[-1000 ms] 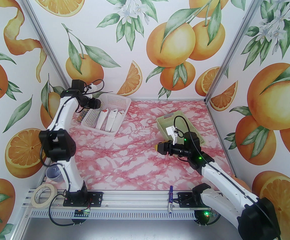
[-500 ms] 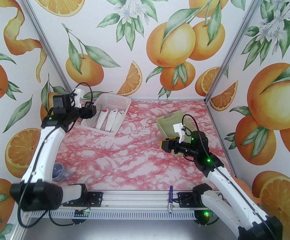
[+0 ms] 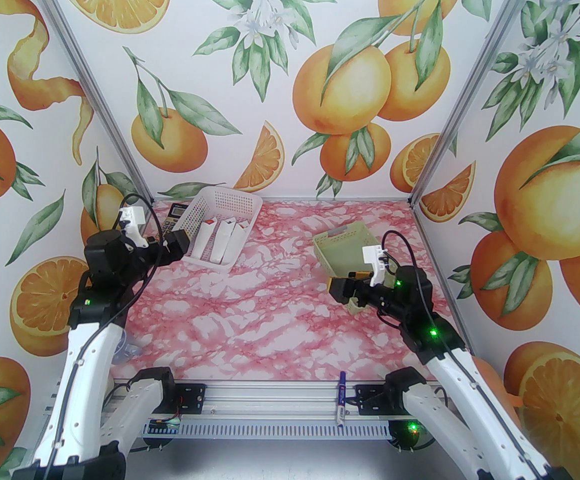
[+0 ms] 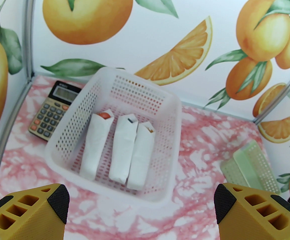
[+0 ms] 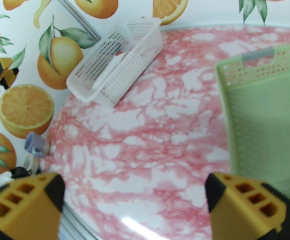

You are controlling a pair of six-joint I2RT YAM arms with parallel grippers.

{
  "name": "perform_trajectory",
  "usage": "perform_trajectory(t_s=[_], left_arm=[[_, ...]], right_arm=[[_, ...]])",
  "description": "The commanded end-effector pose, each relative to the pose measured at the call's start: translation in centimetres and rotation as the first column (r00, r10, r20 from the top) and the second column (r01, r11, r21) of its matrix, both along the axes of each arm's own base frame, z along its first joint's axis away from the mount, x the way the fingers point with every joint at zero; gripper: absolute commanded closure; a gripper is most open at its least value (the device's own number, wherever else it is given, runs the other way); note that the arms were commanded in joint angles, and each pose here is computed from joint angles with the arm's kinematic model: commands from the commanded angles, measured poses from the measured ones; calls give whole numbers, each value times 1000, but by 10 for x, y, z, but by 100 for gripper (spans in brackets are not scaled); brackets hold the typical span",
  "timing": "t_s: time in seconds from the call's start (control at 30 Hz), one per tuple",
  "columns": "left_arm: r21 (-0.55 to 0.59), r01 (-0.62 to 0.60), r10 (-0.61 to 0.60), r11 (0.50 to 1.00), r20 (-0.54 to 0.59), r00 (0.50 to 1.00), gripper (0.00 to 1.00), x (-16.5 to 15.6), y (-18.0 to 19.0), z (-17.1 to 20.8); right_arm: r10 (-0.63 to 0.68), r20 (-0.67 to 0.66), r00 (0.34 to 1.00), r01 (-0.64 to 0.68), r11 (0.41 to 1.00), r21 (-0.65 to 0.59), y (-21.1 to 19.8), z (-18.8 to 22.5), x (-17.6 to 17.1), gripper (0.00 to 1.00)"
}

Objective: Place the utensils on the paper napkin and roll it up

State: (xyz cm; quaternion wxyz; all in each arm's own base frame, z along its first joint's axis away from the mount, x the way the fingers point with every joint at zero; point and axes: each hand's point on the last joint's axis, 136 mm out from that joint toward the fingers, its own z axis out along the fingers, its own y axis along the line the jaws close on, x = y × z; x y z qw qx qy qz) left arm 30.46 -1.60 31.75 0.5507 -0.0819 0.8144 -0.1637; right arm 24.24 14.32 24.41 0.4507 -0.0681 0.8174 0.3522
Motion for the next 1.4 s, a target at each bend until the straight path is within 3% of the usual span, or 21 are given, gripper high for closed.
perform_trajectory(t_s=[0.0, 0.2, 0.33, 0.6, 0.73, 0.9, 1.13, 1.37], left_arm=[[-8, 3, -3, 1000, 32, 999, 0, -14, -2, 0], [38, -91, 91, 995, 8, 996, 0, -26, 15, -49], [63, -147, 143, 987, 57, 988, 0, -27, 24, -61], [140, -208, 198, 968, 84, 977, 0, -29, 38, -69], [183, -253, 238, 950, 100, 966, 0, -21, 49, -85], [175, -266, 253, 948, 90, 963, 0, -5, 52, -100], [230, -267, 263, 936, 51, 964, 0, 5, 58, -125], [238, -240, 239, 941, 33, 970, 0, 11, 55, -133]], right_arm=[[-111, 9, 994, 112, 992, -51, -20, 5, 3, 0], [-283, 48, 958, 286, 938, -197, -61, 0, 15, 0], [-363, 87, 928, 373, 893, -251, -85, -2, 24, 0], [-484, 157, 861, 509, 814, -280, -120, -9, 37, 0], [-584, 240, 775, 631, 708, -316, -150, -30, 47, 0], [-618, 319, 718, 695, 653, -300, -163, -44, 54, 0], [-625, 349, 698, 715, 630, -303, -166, -74, 69, 0], [-587, 364, 723, 689, 652, -318, -160, -96, 86, 0]])
